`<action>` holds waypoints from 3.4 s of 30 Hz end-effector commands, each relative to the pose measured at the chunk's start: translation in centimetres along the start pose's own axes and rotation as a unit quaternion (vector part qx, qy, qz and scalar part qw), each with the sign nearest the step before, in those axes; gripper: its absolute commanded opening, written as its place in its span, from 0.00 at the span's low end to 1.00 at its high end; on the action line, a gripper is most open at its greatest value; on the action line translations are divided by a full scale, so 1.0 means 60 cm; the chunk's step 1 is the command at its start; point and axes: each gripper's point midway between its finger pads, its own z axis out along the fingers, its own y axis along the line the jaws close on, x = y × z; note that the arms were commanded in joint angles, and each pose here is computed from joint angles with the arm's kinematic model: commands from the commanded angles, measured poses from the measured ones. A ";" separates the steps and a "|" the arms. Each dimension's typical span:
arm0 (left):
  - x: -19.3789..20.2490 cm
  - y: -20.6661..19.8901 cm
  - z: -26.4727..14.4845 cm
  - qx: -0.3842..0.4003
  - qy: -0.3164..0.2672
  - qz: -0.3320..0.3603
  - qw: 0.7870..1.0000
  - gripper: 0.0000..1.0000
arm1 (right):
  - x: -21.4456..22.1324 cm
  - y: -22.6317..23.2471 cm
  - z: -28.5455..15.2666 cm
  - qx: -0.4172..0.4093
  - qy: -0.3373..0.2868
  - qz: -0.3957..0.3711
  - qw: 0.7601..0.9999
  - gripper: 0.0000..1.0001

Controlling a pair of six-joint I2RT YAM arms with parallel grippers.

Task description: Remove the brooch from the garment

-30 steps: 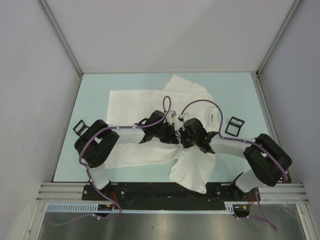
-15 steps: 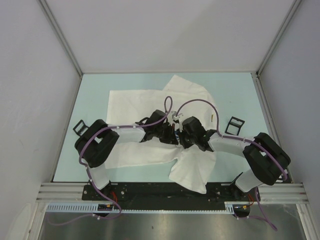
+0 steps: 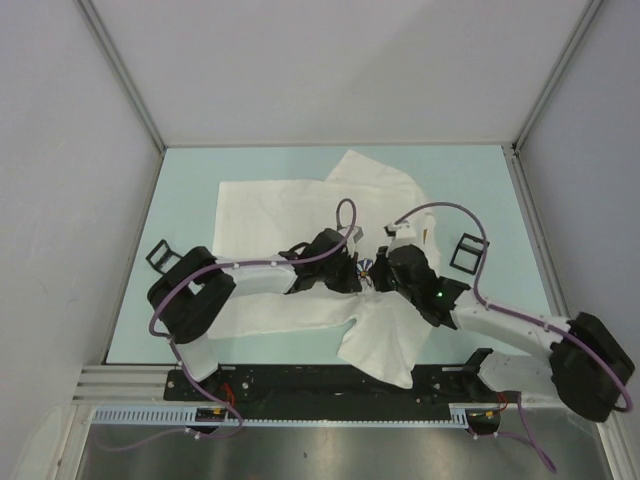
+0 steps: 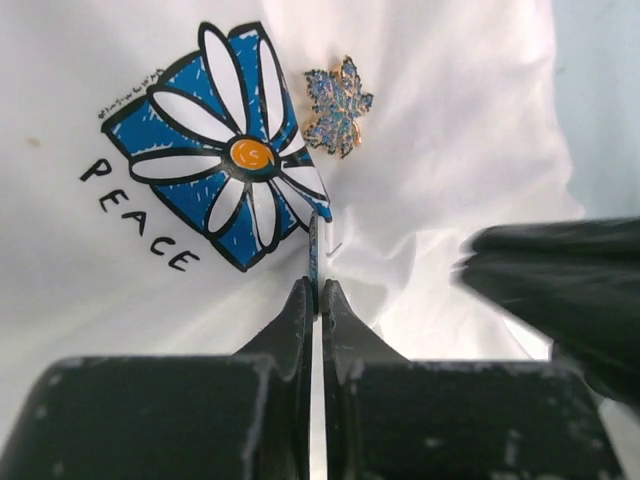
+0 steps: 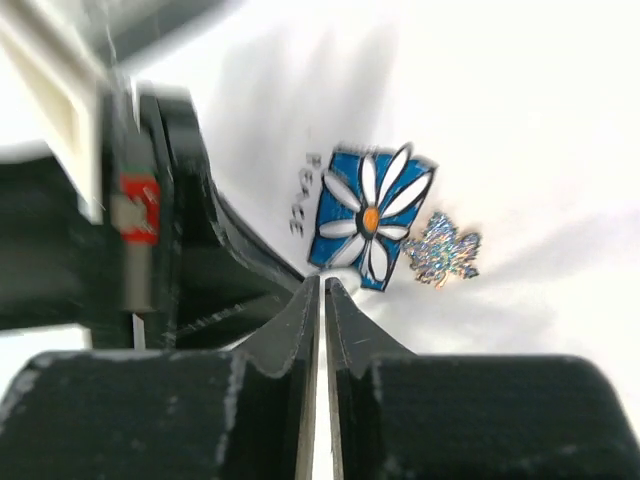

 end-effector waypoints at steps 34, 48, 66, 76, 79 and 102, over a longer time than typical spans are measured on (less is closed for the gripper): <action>-0.027 0.022 -0.061 -0.407 0.018 0.250 0.878 0.00 | -0.004 -0.104 -0.032 -0.012 -0.072 0.245 0.967 0.13; -0.088 -0.135 -0.177 0.104 -0.066 0.143 0.982 0.00 | -0.013 0.022 -0.101 -0.256 -0.003 0.099 0.962 0.19; -0.043 -0.248 -0.318 0.353 -0.049 0.178 0.917 0.00 | -0.060 0.137 -0.281 -0.488 -0.051 0.021 0.871 0.45; -0.048 -0.231 -0.321 0.367 -0.071 0.153 0.915 0.00 | -0.087 0.158 -0.305 -0.517 -0.082 0.019 0.852 0.46; -0.046 -0.226 -0.318 0.362 -0.067 0.150 0.917 0.00 | -0.099 0.166 -0.305 -0.527 -0.089 0.027 0.845 0.42; -0.043 -0.219 -0.310 0.354 -0.060 0.151 0.921 0.00 | -0.094 0.174 -0.278 -0.534 -0.063 0.031 0.842 0.18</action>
